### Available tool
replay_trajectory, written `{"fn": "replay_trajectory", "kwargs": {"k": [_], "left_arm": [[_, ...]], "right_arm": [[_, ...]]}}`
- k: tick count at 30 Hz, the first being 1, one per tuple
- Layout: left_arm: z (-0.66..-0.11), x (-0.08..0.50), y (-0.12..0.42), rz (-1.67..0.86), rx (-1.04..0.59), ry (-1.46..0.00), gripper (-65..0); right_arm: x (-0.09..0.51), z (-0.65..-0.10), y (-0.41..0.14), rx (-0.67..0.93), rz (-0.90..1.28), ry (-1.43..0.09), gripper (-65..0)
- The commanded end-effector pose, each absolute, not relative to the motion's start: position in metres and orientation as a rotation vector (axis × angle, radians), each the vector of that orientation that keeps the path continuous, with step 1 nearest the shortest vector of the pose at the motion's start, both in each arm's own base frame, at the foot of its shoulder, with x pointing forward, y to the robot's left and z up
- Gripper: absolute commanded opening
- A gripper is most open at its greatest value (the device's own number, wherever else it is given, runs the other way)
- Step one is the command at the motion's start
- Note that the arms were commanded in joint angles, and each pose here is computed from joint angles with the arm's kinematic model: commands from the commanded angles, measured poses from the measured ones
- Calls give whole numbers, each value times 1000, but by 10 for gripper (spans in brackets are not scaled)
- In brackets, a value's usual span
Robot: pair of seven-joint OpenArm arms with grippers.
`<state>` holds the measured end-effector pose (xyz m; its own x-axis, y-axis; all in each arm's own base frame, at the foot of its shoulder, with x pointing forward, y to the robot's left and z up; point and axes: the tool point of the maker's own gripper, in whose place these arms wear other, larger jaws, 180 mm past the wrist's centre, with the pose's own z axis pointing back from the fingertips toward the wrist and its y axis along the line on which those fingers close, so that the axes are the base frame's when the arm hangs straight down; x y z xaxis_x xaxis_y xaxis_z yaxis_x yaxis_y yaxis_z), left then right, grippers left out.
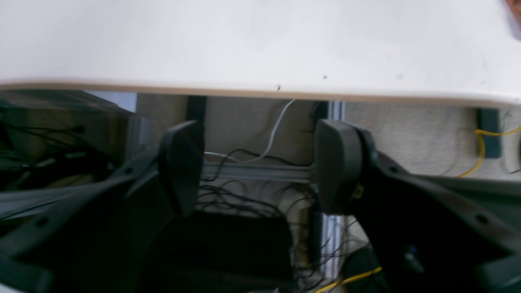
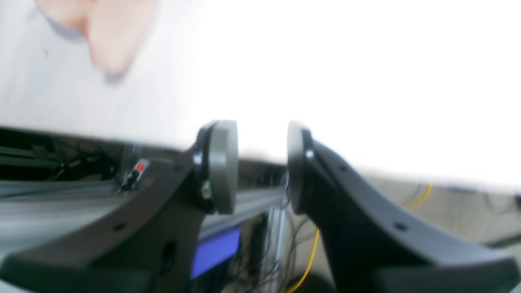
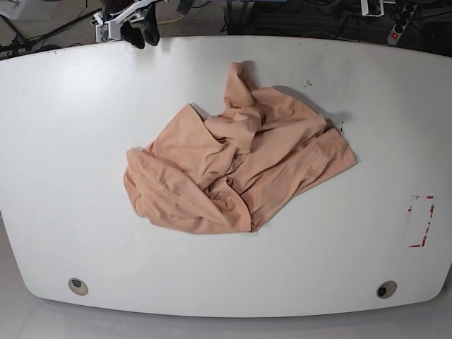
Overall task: Fold the T-shirt properly
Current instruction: 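Lower the right gripper onto the crumpled shirt and pinch a fold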
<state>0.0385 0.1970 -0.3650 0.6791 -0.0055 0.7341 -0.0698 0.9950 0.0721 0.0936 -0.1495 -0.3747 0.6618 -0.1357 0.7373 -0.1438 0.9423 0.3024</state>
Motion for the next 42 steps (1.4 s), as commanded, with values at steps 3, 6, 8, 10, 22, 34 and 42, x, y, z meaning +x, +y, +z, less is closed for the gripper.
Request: {"fn": "replay_trajectory", "kwargs": {"k": [3,6,8,10,22,34,42], "left_arm": [[-354,68,203,33,116,-922,-253],[-348,89,212,11,138,-978,-253],[-345,97,213,7,138,-1001,-253],[-342,106,214,7,144,-1026,-253],[-340,157,225,-54,153,-1039,-125],[-334,173,235,-120,180,-1046,-125],[-335,171,236,-121,181,-1037,-125]], "right_arm": [[114,-361,-149,364,12,-928,-463],[129,-361,-146,365,28,-940,-460],[133,-363,-145,367,38,-926,-458],[144,-363,-143,367,57,-921,-455],[190,-348,-136,376,47,-1018,-163],[253,-333,-134,342,141,-1006,-75],[304,-343,-143,285,224,-982,-75]]}}
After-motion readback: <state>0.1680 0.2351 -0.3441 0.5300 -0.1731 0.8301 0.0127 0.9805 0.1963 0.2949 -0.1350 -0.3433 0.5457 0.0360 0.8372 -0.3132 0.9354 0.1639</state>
